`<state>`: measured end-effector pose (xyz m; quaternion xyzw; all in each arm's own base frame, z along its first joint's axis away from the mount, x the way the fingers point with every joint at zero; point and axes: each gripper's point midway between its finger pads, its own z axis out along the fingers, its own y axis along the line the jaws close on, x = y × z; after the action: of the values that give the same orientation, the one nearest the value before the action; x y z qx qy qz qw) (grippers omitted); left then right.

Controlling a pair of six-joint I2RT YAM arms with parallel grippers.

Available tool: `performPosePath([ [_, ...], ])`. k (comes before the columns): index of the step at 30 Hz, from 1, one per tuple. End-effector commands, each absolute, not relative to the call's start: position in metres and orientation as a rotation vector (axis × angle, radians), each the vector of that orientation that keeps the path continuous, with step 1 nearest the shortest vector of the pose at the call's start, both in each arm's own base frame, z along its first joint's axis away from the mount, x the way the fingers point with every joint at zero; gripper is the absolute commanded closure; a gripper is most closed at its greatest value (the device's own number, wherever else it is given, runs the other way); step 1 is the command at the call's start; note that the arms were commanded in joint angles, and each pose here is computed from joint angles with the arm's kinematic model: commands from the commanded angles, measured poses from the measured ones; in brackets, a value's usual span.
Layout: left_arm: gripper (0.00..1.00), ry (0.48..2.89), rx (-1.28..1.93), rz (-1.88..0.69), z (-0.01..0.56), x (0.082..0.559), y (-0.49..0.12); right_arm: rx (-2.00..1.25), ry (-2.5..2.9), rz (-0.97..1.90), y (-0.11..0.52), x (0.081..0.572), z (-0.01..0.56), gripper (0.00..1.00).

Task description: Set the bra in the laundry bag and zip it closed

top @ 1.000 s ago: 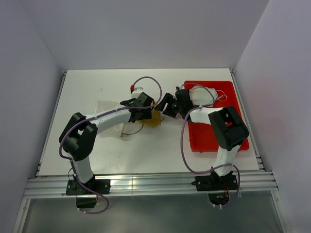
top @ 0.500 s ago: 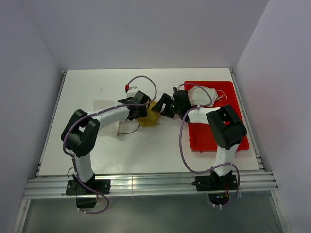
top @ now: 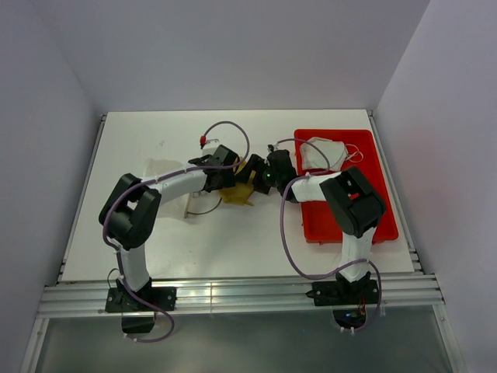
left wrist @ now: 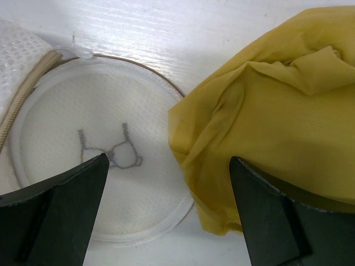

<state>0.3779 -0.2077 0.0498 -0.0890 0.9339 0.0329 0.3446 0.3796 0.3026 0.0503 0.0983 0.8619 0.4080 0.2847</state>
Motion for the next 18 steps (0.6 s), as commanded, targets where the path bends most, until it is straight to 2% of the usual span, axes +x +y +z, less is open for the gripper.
performPosePath([
  [1,0.02,2.411,-0.227,0.023,0.053,0.383,-0.218,0.298,2.223,1.111,0.307,0.387,0.061,0.16],
  [4,0.02,2.410,-0.224,0.017,0.054,0.383,-0.218,0.331,2.219,1.098,0.306,0.389,0.060,0.18],
  [9,0.02,2.406,-0.220,-0.008,0.060,0.381,-0.220,0.378,2.231,0.980,0.299,0.395,0.057,0.31],
  [10,0.02,2.401,-0.221,-0.008,0.062,0.381,-0.219,0.388,2.248,0.948,0.297,0.393,0.054,0.36],
  [11,0.03,2.402,-0.221,-0.010,0.063,0.380,-0.219,0.402,2.233,0.914,0.293,0.397,0.057,0.47],
  [13,0.03,2.403,-0.218,-0.015,0.065,0.379,-0.220,0.416,2.253,0.874,0.291,0.397,0.055,0.52],
  [15,0.03,2.402,-0.218,-0.025,0.067,0.378,-0.221,0.422,2.255,0.839,0.290,0.402,0.057,0.66],
  [18,0.03,2.394,-0.211,-0.038,0.074,0.376,-0.223,0.420,2.279,0.775,0.290,0.404,0.054,0.73],
])
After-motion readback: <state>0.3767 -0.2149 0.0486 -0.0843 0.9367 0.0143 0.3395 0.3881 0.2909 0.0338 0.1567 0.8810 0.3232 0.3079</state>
